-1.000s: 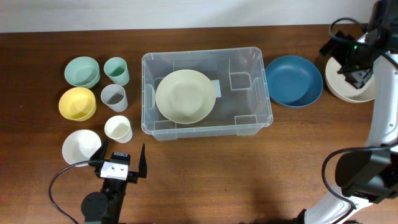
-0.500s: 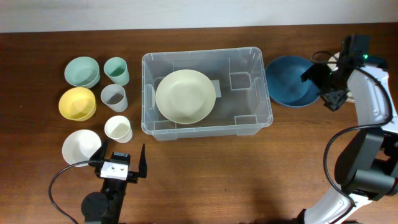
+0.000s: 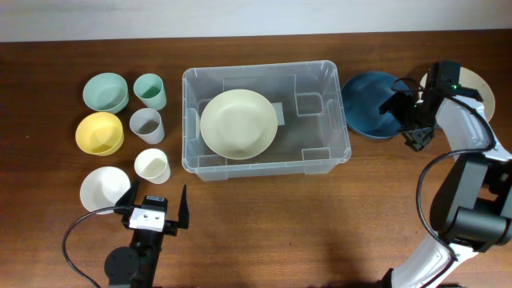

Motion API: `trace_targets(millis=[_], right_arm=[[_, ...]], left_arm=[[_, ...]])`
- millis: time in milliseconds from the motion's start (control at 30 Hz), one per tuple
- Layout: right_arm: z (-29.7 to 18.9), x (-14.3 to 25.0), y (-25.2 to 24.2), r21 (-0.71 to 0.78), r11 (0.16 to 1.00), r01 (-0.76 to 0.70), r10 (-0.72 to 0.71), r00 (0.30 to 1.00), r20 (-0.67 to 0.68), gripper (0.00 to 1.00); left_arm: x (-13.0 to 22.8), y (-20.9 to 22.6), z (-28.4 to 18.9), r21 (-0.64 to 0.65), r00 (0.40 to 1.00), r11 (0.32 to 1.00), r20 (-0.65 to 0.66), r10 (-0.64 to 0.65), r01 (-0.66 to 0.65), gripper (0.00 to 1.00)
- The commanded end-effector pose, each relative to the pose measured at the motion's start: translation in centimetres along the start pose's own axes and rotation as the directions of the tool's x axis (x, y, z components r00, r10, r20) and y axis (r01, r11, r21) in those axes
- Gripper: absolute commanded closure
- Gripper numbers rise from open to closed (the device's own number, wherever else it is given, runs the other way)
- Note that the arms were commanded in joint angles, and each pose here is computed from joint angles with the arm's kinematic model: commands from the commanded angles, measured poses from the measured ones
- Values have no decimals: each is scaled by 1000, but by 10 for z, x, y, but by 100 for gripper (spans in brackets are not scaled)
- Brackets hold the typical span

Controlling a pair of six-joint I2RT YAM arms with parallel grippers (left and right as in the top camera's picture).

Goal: Pack container
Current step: 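Raise the right gripper and move it to the teal plate, then lower the right gripper and grasp the teal plate's rim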

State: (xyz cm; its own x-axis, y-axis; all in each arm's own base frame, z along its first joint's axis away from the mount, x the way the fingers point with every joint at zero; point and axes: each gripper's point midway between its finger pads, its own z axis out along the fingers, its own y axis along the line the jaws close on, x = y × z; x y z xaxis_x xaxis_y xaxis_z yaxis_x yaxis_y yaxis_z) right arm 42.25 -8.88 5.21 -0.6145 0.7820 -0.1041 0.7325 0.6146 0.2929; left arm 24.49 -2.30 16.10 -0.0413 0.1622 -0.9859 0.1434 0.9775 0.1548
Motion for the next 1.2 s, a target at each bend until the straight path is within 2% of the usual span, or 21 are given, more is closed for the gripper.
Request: trace_targets(millis=[0, 433, 933, 1033, 1167], right_arm=[[17, 8, -6, 17, 1000, -15, 16, 999, -41, 1], [19, 2, -1, 0, 1000, -9, 9, 1000, -17, 2], [37, 10, -9, 21, 1000, -21, 22, 997, -69, 3], [37, 9, -12, 40, 999, -21, 23, 998, -62, 9], [37, 9, -12, 39, 999, -20, 23, 998, -61, 27]], left_arm=[[1, 2, 0, -10, 1000, 1000, -2, 9, -9, 0], [1, 2, 0, -10, 1000, 1000, -2, 9, -9, 1], [2, 2, 0, -10, 1000, 1000, -3, 9, -9, 0], [2, 2, 0, -10, 1000, 1000, -3, 9, -9, 0], [2, 2, 0, -10, 1000, 1000, -3, 9, -9, 1]])
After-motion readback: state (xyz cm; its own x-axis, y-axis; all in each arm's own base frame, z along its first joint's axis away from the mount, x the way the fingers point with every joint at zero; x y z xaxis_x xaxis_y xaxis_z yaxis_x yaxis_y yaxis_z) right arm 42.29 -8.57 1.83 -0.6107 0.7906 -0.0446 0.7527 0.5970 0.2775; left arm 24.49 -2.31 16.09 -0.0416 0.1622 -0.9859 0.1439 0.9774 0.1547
